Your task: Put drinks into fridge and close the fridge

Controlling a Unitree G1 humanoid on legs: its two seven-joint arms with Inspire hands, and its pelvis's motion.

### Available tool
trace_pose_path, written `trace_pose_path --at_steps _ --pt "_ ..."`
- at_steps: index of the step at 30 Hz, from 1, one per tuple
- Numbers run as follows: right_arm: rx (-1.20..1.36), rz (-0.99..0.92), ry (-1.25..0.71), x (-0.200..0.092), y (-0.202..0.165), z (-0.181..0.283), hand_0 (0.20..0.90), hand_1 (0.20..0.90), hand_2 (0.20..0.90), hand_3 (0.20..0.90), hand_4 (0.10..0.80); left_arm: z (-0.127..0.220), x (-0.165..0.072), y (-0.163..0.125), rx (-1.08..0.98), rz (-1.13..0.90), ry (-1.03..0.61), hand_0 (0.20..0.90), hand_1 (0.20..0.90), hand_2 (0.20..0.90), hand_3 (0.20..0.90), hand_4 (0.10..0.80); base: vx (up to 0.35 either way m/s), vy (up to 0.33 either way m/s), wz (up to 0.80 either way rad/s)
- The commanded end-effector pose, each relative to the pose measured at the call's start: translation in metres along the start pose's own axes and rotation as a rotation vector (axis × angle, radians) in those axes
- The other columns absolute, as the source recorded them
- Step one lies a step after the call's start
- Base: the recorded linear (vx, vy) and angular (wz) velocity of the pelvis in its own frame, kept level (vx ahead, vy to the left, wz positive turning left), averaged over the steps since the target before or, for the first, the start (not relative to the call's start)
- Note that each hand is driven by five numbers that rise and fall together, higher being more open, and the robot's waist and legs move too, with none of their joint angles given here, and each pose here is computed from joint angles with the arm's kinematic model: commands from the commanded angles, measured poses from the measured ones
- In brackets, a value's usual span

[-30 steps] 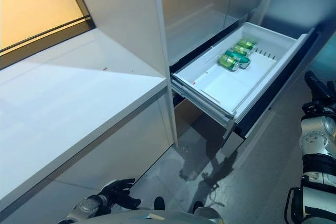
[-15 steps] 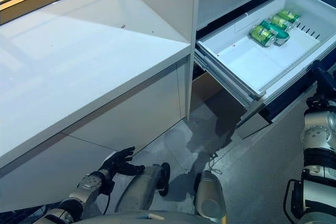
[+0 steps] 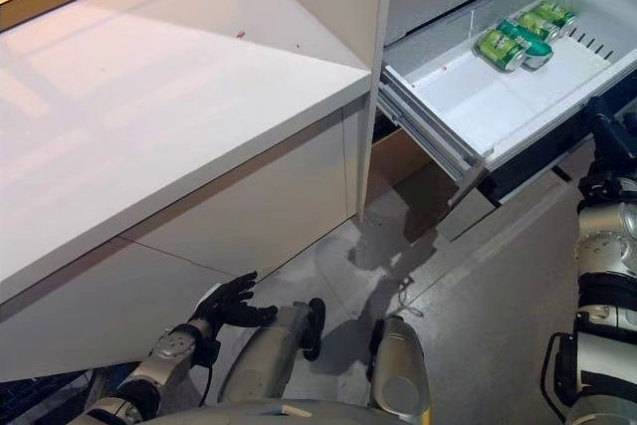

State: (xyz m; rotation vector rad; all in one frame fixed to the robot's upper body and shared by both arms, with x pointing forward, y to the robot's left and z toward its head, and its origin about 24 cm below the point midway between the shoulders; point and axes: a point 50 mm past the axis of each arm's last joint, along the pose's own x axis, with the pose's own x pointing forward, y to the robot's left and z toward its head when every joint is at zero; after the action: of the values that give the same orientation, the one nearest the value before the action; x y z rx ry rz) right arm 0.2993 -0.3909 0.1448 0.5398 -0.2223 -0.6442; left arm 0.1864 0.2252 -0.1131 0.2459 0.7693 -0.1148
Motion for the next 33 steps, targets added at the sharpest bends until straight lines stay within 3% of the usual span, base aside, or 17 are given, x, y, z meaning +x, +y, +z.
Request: trace_pose_path --at_steps 1,15,28,33 --pt "-0.060 0.482 -0.060 -0.001 0.106 0.018 0.900 0.900 0.900 0.900 0.800 -0.066 -0.032 -0.006 0.088 -0.035 0.198 0.900 0.900 0.900 0.900 0.800 0.086 0.001 0.15" --pt "-0.078 0.703 0.093 -0.017 0.137 -0.017 0.900 0.900 0.900 0.900 0.800 -0.073 -0.039 0.005 0.111 -0.030 0.247 0.900 0.900 0.900 0.900 0.800 0.076 -0.022 0.09" --pt "-0.055 0.557 -0.017 -0.021 0.125 -0.011 0.900 0.900 0.900 0.900 0.800 -0.074 -0.040 0.007 0.138 -0.046 0.256 0.900 0.900 0.900 0.900 0.800 -0.025 -0.043 0.02" --pt "-0.026 0.548 0.035 -0.037 0.113 -0.034 0.900 0.900 0.900 0.900 0.800 -0.068 -0.036 0.005 0.105 -0.049 0.241 0.900 0.900 0.900 0.900 0.800 -0.113 -0.035 -0.20"
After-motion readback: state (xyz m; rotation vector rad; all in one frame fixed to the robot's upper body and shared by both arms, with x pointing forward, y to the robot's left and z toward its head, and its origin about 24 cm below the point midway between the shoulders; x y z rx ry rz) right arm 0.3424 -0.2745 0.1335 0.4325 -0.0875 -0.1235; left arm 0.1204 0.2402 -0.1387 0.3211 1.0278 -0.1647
